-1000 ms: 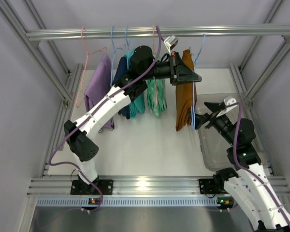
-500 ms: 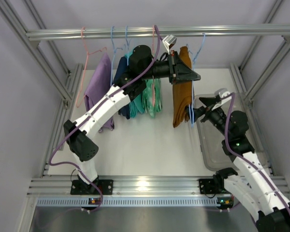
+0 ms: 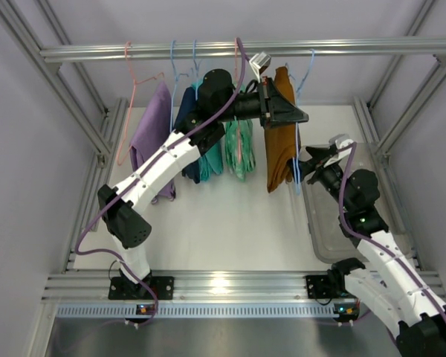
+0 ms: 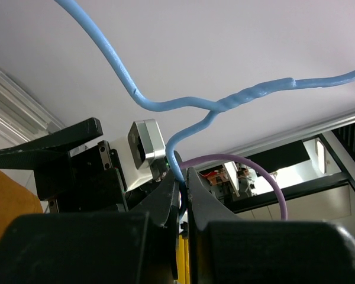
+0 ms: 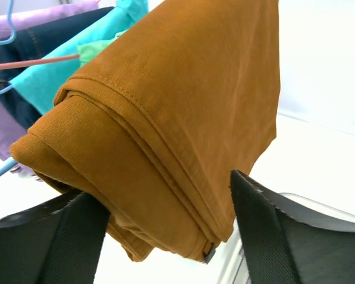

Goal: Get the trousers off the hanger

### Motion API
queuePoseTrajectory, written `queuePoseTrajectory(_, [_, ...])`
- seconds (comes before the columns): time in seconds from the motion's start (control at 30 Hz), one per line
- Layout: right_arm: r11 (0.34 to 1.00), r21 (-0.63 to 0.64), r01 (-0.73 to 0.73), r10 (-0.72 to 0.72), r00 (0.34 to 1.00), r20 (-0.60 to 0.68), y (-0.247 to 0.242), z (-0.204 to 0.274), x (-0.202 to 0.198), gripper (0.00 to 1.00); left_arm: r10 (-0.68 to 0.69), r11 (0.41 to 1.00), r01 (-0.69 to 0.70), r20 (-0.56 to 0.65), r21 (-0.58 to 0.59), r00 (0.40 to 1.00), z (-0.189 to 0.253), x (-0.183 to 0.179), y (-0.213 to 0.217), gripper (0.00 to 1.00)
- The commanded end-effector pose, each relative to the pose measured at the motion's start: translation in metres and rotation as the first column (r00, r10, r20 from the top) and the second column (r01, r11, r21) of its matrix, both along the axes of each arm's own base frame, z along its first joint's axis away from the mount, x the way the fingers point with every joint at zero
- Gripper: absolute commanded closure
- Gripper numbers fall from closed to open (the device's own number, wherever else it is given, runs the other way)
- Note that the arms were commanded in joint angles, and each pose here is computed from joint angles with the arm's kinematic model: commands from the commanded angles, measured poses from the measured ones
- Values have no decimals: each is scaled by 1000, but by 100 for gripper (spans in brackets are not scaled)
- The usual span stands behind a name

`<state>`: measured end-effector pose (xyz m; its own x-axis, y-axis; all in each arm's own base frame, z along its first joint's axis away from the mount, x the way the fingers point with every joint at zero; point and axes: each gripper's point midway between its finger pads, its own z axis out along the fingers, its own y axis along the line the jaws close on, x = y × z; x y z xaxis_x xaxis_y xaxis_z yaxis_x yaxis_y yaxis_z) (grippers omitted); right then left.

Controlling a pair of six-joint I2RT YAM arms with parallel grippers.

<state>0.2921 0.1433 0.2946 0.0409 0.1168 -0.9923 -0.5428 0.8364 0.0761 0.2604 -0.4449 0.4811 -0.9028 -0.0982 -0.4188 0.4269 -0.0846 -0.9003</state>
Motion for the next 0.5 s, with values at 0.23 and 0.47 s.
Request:
queuePoseTrajectory(0.23, [999,34,8,-16,976,219,2,74,8,69,-33,975,92,278,-201,960,75,-46,31,100])
queuePoseTrajectory(0.47, [1000,26,-4,-3,970,242,3,96,2,100,-64,976,119,283,-180,957,61,-50,31,100])
